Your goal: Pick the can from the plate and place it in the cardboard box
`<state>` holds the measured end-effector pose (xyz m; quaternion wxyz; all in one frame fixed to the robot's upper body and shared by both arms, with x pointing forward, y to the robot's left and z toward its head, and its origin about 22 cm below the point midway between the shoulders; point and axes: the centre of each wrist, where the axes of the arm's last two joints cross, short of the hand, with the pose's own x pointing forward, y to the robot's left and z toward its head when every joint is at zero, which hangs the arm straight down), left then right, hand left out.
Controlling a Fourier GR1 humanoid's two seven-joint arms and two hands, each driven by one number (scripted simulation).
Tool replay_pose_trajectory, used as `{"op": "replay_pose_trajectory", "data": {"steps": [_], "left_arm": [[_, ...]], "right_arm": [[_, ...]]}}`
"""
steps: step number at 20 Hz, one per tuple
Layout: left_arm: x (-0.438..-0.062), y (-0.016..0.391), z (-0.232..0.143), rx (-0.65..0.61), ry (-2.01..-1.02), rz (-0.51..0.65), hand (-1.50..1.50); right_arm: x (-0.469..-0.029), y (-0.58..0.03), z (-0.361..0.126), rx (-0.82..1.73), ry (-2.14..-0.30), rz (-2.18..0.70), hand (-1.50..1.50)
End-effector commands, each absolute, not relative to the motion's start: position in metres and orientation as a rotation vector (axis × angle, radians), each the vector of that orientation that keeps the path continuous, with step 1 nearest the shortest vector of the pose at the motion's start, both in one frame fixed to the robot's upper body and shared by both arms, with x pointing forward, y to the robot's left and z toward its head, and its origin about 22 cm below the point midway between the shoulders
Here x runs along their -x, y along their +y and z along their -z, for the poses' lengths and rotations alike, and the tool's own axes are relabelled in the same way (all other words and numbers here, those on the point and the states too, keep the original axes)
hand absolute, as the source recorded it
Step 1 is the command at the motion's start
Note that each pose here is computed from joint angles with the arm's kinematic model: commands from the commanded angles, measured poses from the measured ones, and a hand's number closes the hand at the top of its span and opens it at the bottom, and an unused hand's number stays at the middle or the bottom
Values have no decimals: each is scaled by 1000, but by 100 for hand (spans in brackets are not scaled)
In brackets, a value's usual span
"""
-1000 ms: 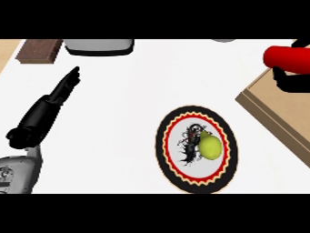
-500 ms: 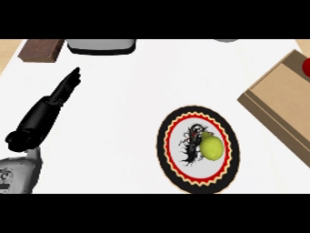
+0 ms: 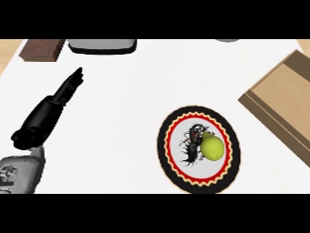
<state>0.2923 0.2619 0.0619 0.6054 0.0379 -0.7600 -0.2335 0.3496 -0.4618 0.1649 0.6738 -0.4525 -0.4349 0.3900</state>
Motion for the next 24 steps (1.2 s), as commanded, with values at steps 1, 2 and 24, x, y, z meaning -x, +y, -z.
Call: {"op": "replay_pose_trajectory", "data": {"steps": [1, 2, 24], "left_arm": [[-287, 260, -63, -82, -1767, 544, 0], [-299, 256, -75, -79, -1765, 541, 0], [-291, 262, -79, -88, -1775, 541, 0]], "right_arm": [[-345, -483, -145, 908, -875, -932, -150], [-347, -485, -158, 843, -908, -966, -150], [-302, -559, -148, 460, -1665, 197, -150]]}}
